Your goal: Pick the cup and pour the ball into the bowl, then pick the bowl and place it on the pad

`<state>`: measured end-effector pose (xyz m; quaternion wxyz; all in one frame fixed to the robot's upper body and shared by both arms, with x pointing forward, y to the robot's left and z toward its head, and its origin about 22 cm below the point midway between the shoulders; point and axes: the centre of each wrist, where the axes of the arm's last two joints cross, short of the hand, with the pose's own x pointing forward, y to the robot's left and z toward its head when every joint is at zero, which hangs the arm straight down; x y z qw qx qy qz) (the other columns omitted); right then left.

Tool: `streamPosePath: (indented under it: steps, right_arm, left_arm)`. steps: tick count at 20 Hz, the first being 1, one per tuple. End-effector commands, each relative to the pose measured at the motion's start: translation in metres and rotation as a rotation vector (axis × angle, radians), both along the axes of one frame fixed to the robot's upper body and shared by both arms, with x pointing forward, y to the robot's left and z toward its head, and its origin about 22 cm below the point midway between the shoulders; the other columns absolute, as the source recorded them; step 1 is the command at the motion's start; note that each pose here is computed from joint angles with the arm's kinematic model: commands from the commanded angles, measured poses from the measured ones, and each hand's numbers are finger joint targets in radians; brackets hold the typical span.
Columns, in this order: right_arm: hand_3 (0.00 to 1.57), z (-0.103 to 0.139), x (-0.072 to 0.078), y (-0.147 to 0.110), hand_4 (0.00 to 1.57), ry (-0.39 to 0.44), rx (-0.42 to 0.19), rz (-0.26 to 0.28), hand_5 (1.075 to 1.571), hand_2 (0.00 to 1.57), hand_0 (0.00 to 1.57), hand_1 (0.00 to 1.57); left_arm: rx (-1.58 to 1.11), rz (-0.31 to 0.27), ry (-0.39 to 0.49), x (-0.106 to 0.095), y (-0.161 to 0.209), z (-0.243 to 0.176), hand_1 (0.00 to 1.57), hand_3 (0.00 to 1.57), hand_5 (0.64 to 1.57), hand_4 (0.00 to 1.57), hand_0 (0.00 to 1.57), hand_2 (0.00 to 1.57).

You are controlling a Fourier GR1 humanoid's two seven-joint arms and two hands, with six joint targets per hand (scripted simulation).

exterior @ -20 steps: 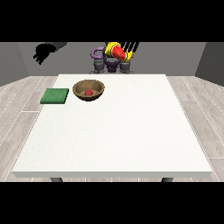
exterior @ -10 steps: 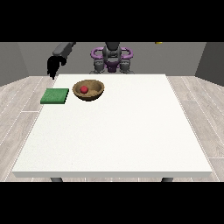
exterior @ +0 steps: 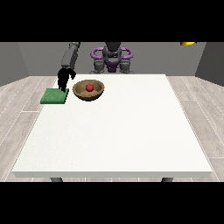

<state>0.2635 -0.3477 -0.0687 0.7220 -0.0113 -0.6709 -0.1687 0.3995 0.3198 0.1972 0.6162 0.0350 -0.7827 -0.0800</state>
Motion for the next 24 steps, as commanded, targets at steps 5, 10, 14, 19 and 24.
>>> streamPosePath:
  steps: [5,10,14,19,24]
  right_arm:
    - [0.00,-0.008,0.032,0.030,0.57,-0.041,0.011,0.061,1.559,0.00,0.00,0.00]
    - [0.00,-0.032,0.024,0.027,0.52,-0.041,0.003,0.021,1.554,0.00,0.00,0.00]
    - [0.00,-0.030,0.028,0.024,0.48,-0.135,-0.020,-0.009,1.548,0.00,0.00,0.00]
    - [0.00,-0.013,0.041,0.025,0.45,-0.093,-0.012,0.020,1.547,0.00,0.00,0.00]
    - [0.00,-0.007,0.058,0.062,0.46,-0.099,0.006,0.029,1.550,0.00,0.00,0.00]
  left_arm:
    - [-0.014,0.034,-0.032,-0.023,0.057,0.024,0.00,0.00,1.536,1.01,0.00,0.00]
    - [-0.006,-0.004,-0.064,-0.033,0.055,0.042,0.00,0.00,1.536,1.01,0.00,0.00]
    - [-0.006,-0.004,-0.182,-0.038,0.056,0.067,0.00,0.00,1.536,1.02,0.00,0.00]
    - [-0.013,0.010,-0.129,-0.041,0.066,0.056,0.00,0.00,1.536,1.02,0.00,0.00]
    - [-0.012,0.016,-0.117,-0.042,0.063,0.045,0.00,0.00,1.537,1.02,0.00,0.00]
